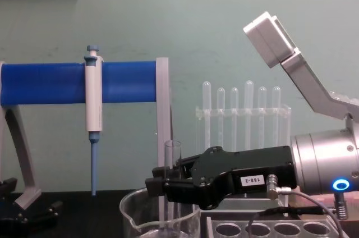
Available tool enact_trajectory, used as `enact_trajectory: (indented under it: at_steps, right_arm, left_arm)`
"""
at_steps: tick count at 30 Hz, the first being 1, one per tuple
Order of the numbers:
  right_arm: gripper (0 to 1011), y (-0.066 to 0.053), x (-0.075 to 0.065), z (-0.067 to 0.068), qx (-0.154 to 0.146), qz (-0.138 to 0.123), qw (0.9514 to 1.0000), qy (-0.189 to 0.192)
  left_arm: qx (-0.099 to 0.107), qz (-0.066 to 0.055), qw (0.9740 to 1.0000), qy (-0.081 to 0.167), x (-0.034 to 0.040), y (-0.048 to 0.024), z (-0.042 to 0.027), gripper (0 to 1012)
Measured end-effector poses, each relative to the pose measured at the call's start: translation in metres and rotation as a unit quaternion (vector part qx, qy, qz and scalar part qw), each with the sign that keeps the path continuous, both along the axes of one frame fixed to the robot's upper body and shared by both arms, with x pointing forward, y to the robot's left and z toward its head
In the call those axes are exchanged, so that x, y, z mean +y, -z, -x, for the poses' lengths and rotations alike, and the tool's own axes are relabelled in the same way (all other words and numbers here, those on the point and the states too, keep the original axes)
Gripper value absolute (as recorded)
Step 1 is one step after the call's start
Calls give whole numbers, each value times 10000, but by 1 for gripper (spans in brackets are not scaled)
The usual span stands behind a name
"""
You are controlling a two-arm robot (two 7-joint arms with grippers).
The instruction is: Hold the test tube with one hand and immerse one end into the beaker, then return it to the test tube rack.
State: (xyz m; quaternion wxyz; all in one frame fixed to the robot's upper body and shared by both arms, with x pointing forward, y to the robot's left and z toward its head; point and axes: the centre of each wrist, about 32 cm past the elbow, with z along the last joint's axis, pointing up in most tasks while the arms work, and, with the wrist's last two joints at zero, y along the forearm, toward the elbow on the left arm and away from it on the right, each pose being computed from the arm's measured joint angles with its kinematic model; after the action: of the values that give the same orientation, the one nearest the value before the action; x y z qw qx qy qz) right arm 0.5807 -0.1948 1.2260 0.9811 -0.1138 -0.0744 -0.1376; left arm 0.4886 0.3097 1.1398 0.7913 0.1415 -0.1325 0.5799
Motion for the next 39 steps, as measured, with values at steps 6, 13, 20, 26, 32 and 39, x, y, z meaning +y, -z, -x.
enact_trajectory:
  at_steps: [6,13,20,26,32,39]
  right_arm:
    - [224,0,0,0,0,1,10000,0]
    - [224,0,0,0,0,0,10000,0]
    - [224,0,0,0,0,0,10000,0]
    - [224,0,0,0,0,0,10000,0]
    - [224,0,0,0,0,0,10000,0]
    - [224,1,0,0,0,0,10000,0]
  left_arm:
    - [0,0,10000,0,0,0,0,1000]
    - [0,0,10000,0,0,0,0,1000]
    - [0,0,10000,0,0,0,0,1000]
    - [0,0,10000,0,0,0,0,1000]
    - [0,0,10000,0,0,0,0,1000]
    - [0,0,10000,0,0,0,0,1000]
